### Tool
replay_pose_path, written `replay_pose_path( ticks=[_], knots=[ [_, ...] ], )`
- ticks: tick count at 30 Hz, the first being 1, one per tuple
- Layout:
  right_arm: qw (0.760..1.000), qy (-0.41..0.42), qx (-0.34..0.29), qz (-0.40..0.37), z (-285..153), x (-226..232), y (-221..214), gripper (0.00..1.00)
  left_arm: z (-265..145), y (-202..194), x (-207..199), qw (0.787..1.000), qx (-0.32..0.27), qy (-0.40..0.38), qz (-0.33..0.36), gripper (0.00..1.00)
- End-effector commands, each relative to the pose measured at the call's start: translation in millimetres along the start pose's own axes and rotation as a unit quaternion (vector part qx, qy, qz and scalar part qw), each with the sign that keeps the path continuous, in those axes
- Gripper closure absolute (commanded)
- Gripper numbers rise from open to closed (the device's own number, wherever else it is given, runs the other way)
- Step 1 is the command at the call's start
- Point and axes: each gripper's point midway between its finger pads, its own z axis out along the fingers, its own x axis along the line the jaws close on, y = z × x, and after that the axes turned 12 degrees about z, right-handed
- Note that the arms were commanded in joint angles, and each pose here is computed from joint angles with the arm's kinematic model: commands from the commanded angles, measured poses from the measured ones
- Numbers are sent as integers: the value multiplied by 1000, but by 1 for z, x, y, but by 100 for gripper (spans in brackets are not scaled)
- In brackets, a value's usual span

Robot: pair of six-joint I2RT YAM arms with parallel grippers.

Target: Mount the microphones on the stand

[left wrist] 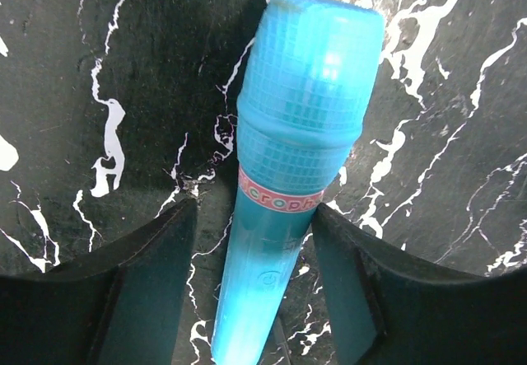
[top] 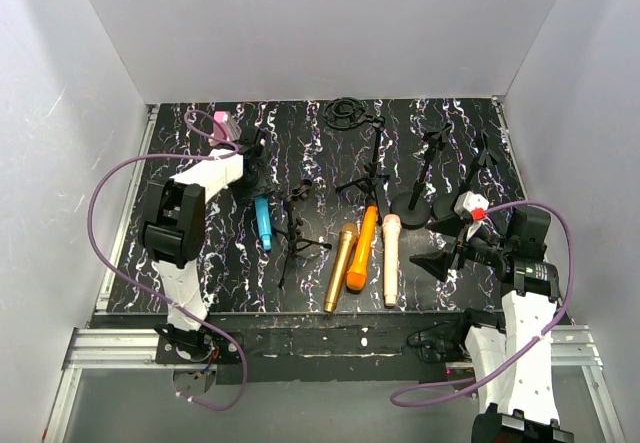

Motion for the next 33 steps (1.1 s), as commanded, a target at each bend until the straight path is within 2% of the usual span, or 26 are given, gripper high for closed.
replay_pose_path(
  ticks=[1,8,16,18,19,22,26,28,33],
  knots=[
    [1000,4,-1,-1,0,1,-4,2,-2,-2,-1,1000,-16,16,17,44],
    [1000,3,-1,-3,0,1,-3,2,10,-9,0,999,-5,21,43,48],
    [1000,1,0,-4,0,1,-4,2,17,-16,6,997,4,32,72,61],
    [1000,1,-1,-6,0,1,-3,2,18,-16,7,996,3,33,78,71],
    [1000,0,0,-5,0,0,-4,2,15,-15,8,996,-2,34,79,79],
    [1000,-1,0,-6,0,0,-4,2,0,-3,6,996,-38,21,78,92],
    [1000,0,-1,-9,0,1,-3,2,-40,18,1,990,-110,-18,81,100],
    [1000,0,0,-6,0,0,-4,2,-67,28,0,984,-150,-37,93,100],
    [1000,0,0,-7,0,0,-4,2,-151,47,12,951,-278,-69,117,100]
  ],
)
